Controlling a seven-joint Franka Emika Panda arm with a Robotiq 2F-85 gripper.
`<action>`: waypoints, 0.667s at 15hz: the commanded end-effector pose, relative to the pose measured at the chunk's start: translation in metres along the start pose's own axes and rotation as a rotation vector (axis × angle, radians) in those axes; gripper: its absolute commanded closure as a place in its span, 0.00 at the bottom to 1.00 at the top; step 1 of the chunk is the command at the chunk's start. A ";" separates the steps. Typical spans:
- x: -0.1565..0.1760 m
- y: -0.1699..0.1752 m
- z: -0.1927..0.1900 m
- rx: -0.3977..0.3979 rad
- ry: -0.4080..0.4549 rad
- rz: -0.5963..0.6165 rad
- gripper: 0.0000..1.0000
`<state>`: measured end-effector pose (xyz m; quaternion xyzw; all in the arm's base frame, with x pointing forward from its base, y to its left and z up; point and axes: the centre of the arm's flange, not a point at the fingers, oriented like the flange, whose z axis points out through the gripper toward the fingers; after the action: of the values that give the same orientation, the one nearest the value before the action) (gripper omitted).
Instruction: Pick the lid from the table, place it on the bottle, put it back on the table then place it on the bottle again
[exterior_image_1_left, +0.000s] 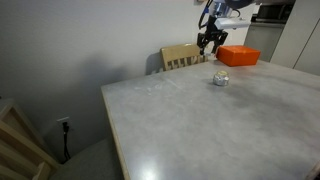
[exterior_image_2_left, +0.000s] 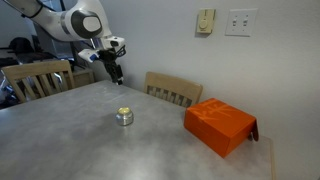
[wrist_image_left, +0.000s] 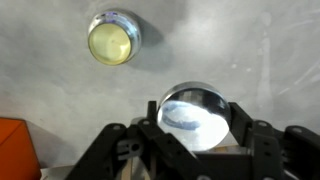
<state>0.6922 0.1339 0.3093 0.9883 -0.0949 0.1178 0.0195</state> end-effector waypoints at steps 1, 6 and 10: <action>0.007 -0.048 0.001 0.045 0.036 -0.077 0.56; -0.003 -0.095 0.010 0.091 0.076 -0.093 0.56; -0.022 -0.126 0.055 0.077 -0.006 -0.157 0.56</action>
<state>0.6980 0.2386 0.2784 0.9898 -0.0311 0.1383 -0.0110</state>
